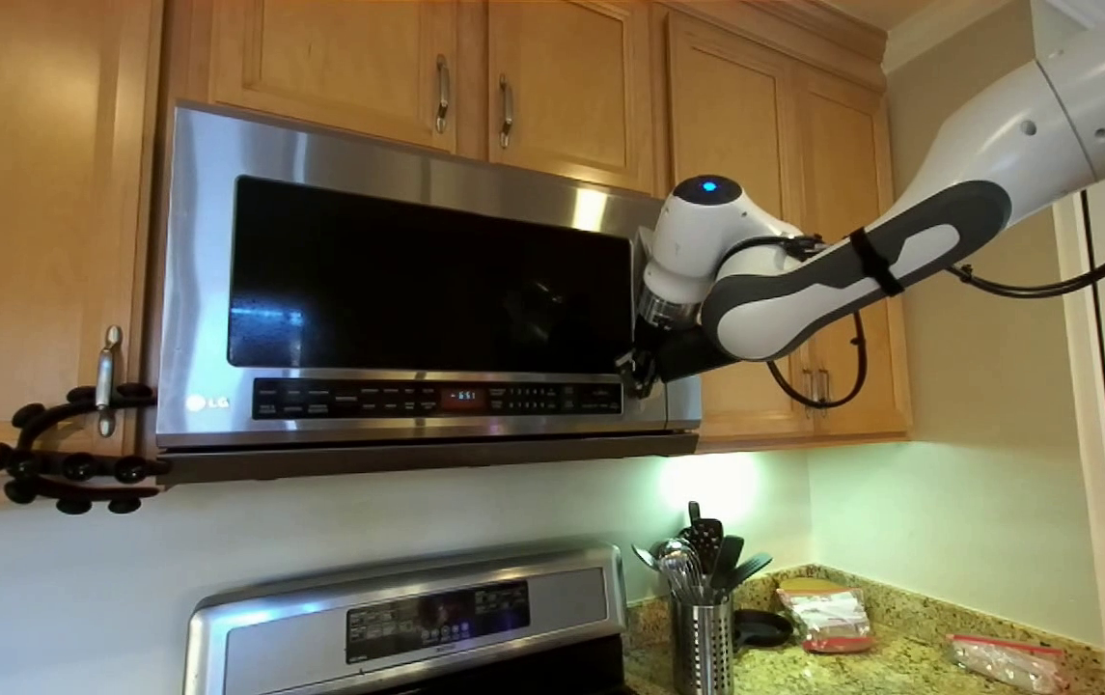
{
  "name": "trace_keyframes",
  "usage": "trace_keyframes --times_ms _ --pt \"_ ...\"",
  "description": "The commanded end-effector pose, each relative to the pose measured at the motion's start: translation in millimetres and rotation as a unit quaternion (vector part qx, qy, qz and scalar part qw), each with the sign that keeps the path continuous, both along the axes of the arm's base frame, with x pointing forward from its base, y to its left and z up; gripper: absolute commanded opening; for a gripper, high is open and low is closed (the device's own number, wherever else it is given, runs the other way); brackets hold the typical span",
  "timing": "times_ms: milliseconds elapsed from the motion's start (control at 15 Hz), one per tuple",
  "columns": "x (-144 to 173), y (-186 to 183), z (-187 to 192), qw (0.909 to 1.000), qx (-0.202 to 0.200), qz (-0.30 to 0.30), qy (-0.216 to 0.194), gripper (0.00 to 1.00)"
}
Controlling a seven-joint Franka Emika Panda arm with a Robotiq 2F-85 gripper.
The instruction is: Close the microwave door
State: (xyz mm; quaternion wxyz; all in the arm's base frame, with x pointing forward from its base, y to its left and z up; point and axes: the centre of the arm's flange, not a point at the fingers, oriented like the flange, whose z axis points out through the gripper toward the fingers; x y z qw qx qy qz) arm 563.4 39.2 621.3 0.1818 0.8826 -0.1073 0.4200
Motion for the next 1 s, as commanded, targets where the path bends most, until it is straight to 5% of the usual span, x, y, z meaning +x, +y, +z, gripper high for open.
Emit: trace_keyframes --times_ms 0,400,800,867,933 --pt "-9 10 -8 0.999 0.03 0.008 0.033 0.07" --pt "-51 49 -15 0.9888 0.11 0.032 0.097 0.06" --pt "-109 69 -13 0.9672 0.183 0.031 0.174 0.06" --pt "-116 69 -15 0.9638 0.189 0.029 0.186 0.31" --pt "-123 68 -17 0.9612 0.194 0.026 0.195 0.31"
